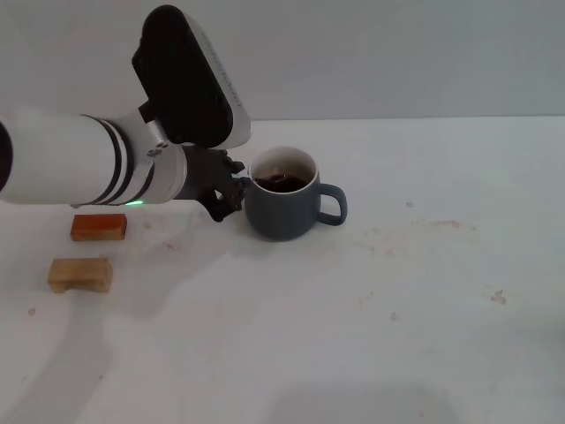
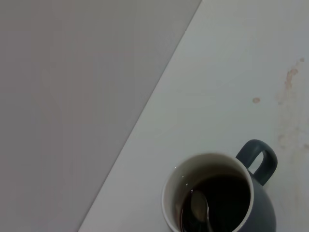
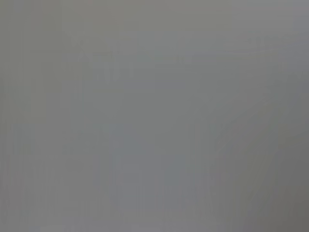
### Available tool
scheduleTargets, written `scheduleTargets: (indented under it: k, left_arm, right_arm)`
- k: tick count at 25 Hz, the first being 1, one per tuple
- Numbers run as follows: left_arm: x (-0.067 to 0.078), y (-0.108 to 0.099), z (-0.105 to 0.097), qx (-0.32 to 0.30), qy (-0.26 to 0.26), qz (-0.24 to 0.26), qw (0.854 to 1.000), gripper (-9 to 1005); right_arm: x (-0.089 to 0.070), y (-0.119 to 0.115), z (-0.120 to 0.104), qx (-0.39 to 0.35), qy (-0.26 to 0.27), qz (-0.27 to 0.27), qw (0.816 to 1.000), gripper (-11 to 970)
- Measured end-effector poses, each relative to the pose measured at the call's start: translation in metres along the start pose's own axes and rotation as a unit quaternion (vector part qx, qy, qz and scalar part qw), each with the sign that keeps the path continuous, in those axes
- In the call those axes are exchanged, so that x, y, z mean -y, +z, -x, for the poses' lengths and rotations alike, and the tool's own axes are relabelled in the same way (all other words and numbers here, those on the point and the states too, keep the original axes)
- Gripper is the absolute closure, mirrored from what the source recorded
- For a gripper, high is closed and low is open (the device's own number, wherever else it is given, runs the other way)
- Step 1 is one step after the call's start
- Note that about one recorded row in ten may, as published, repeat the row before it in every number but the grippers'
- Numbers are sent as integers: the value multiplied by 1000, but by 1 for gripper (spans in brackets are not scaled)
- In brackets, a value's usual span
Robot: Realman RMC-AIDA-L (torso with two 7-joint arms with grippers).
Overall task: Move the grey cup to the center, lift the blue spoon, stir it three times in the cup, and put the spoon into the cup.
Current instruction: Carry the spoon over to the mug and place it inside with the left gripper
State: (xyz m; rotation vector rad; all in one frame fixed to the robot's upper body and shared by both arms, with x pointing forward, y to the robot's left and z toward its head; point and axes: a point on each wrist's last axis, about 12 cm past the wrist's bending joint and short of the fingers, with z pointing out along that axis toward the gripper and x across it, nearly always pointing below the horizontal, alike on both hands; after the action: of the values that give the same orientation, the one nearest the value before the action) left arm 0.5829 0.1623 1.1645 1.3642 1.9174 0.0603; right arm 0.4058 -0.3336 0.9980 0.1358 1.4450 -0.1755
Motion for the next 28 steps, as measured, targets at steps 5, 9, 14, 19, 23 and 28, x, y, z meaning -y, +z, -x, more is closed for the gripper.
scheduleTargets:
  k: [5,9,14,19,23,28]
  left_arm:
    - [-3,6,3,-4,4,-3,1000,857]
    - [-1,8,6,-1,14,-7,1000,857]
    - [6,7,12,4,27,-15,1000,857]
    - [12,1,14,6,35,-18,999,857]
    - [12,0,13,4,35,-18,999,857]
    - [8,-2,5,-10,30,-7,999,857]
  right_arm:
    - [0,-1,0,-1,1,-1,1000,961]
    - [0,-1,0,-1,2,-1,1000,961]
    - [-1,0,0,-1,3,0,1000,961]
    - [-2,2,0,-2,3,3,1000,961]
    - [-3,3,0,-1,4,4,1000,960]
    - [-5,4,0,0,5,7,1000,960]
